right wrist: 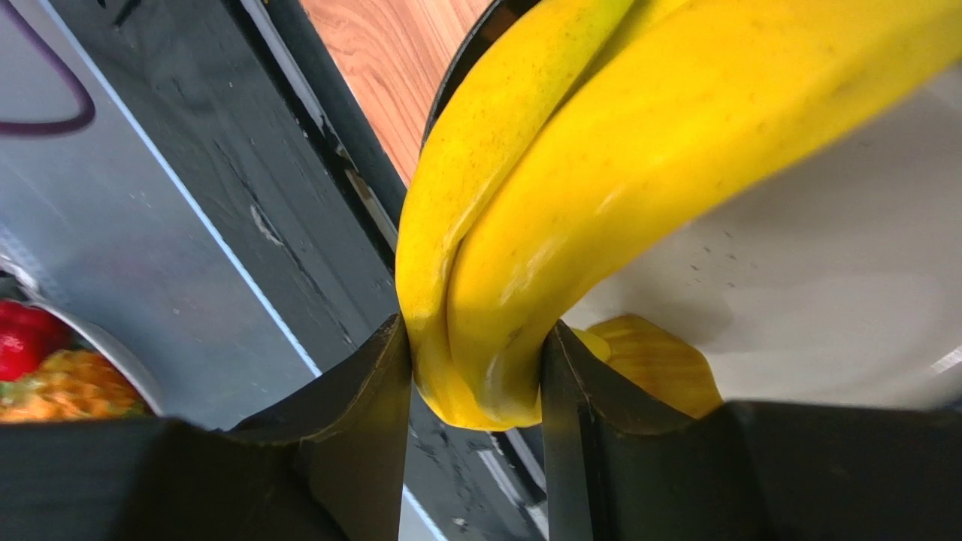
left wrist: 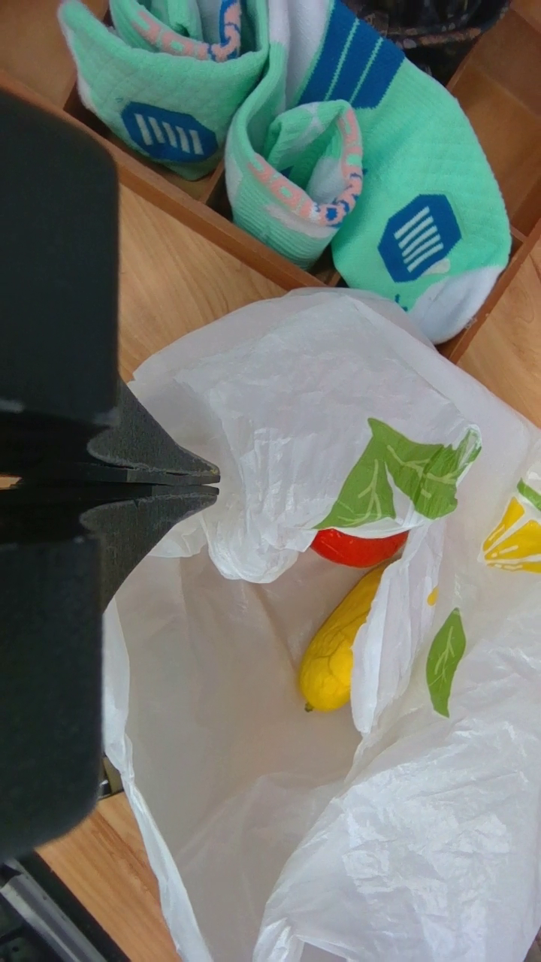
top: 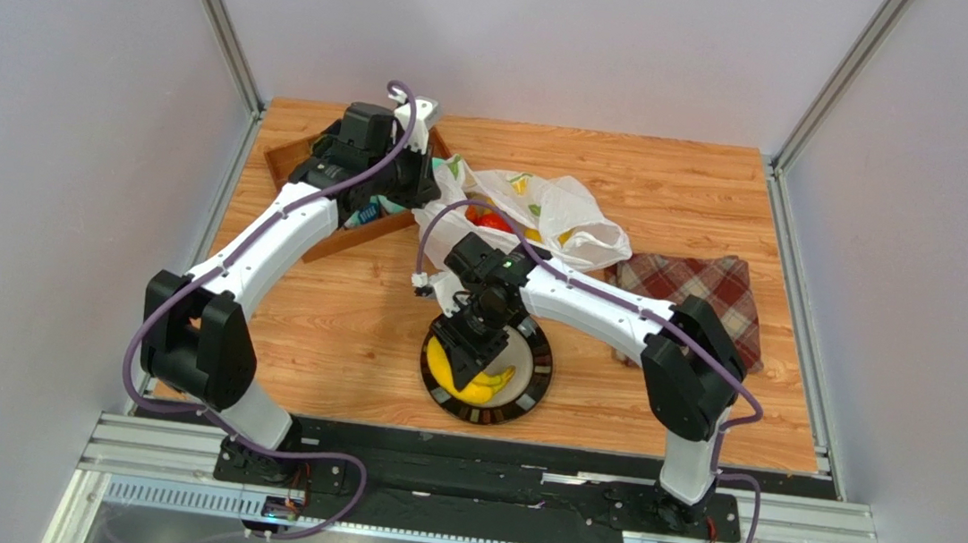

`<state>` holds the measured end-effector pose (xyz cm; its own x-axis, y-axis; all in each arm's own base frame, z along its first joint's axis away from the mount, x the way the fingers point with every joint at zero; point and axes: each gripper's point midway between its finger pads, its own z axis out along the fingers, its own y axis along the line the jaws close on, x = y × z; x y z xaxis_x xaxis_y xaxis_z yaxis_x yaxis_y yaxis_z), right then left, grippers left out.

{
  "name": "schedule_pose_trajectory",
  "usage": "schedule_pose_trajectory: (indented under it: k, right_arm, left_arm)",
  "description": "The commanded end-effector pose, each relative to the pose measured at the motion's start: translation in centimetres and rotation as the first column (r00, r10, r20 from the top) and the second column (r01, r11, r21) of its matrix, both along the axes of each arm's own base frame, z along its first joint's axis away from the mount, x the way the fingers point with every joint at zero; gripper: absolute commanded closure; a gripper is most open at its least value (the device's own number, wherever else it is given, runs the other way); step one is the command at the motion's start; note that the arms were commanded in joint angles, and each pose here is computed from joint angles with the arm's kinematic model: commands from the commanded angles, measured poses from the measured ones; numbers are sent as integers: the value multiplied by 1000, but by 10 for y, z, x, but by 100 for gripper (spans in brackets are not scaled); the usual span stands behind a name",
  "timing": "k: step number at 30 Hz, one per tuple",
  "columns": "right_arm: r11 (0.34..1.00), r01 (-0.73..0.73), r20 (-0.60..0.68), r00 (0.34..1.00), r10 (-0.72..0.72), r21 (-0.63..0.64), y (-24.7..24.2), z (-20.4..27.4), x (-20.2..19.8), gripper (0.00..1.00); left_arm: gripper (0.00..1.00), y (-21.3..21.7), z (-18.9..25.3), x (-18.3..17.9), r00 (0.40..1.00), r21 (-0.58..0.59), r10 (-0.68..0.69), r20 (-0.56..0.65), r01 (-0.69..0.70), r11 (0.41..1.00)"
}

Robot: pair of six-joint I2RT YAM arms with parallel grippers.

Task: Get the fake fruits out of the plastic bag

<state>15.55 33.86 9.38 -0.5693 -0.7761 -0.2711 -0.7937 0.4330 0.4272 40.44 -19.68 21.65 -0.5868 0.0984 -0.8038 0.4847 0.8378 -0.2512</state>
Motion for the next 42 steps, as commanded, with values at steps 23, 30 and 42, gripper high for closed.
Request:
schedule_pose_trajectory:
  k: [23, 30, 42]
  right_arm:
    - [933, 38, 419, 886, -197, 358, -61, 215, 142, 58]
    - [979, -60, 581, 811, -66, 195, -70, 132, 187, 73]
    - [790, 600, 659, 645, -387, -123, -198, 29, 344, 86]
  left_arm:
    - [100, -10, 9, -51, 994, -127, -98, -48, 91, 988]
    - [100, -8, 16, -66, 985, -95, -170, -33, 166, 982]
    - [100, -17, 59, -43, 970, -64, -229, 84, 235, 970]
